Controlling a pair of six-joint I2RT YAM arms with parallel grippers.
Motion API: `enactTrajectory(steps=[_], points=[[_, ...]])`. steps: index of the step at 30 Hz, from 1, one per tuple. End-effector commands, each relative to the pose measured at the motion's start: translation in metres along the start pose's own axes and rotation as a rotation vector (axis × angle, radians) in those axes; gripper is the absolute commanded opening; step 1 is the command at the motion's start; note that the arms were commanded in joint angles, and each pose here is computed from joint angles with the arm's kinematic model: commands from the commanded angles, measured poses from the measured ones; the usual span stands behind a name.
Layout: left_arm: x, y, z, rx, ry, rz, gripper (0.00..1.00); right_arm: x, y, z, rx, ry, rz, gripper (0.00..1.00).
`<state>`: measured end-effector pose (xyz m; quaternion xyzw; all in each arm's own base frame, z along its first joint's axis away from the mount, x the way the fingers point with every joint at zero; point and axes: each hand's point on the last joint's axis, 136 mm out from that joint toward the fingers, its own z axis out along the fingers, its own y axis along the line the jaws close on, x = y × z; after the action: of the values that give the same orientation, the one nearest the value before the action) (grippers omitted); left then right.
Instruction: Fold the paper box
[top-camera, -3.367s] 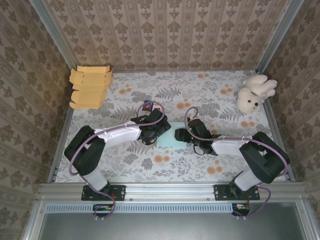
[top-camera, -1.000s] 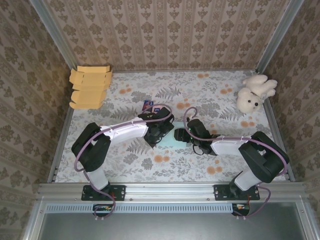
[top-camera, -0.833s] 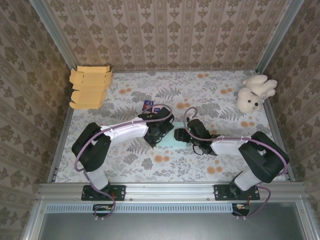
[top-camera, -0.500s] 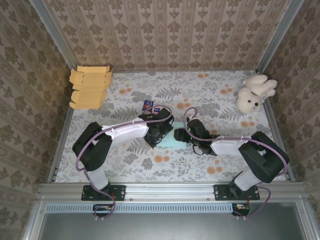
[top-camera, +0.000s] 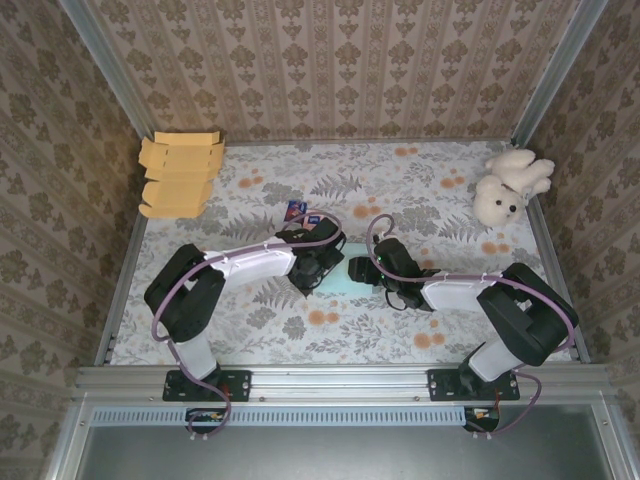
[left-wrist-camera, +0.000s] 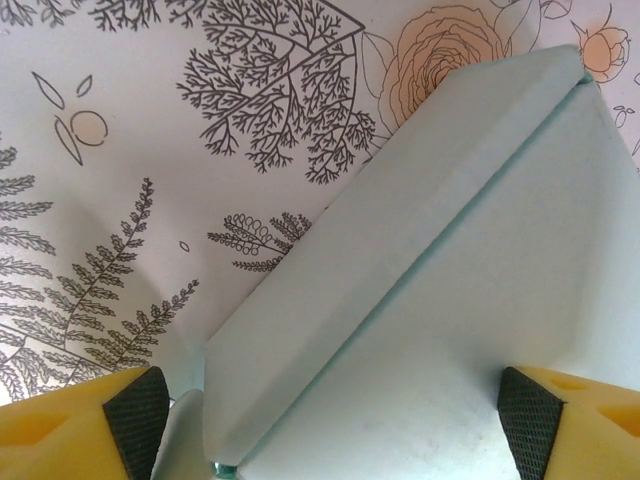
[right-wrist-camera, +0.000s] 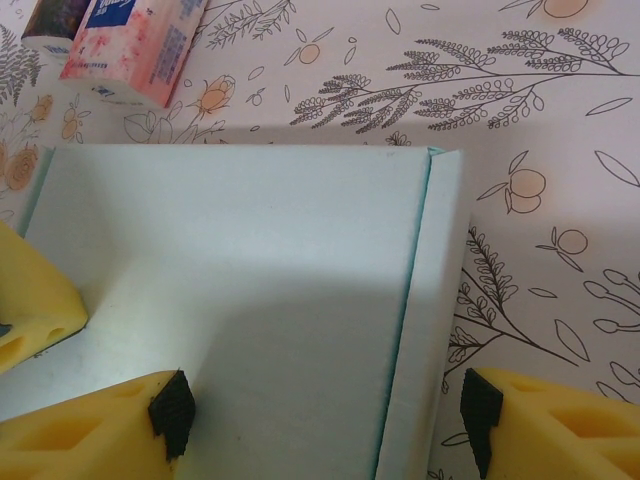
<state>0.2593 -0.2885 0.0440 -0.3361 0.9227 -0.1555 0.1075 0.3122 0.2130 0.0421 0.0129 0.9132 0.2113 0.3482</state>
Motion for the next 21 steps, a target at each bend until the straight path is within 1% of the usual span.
enactTrajectory(steps=[1, 12, 21], points=[[-0.005, 0.017, 0.014, -0.056, -0.01, -0.043, 0.87, 0.039, -0.026, 0.002, 0.1, 0.129, -0.053, 0.74], [-0.007, 0.023, 0.015, -0.075, -0.02, -0.035, 0.86, 0.036, -0.025, -0.001, 0.099, 0.122, -0.051, 0.74], [-0.01, 0.027, 0.015, -0.094, -0.032, -0.022, 0.85, 0.031, -0.018, -0.013, 0.092, 0.097, -0.056, 0.76]])
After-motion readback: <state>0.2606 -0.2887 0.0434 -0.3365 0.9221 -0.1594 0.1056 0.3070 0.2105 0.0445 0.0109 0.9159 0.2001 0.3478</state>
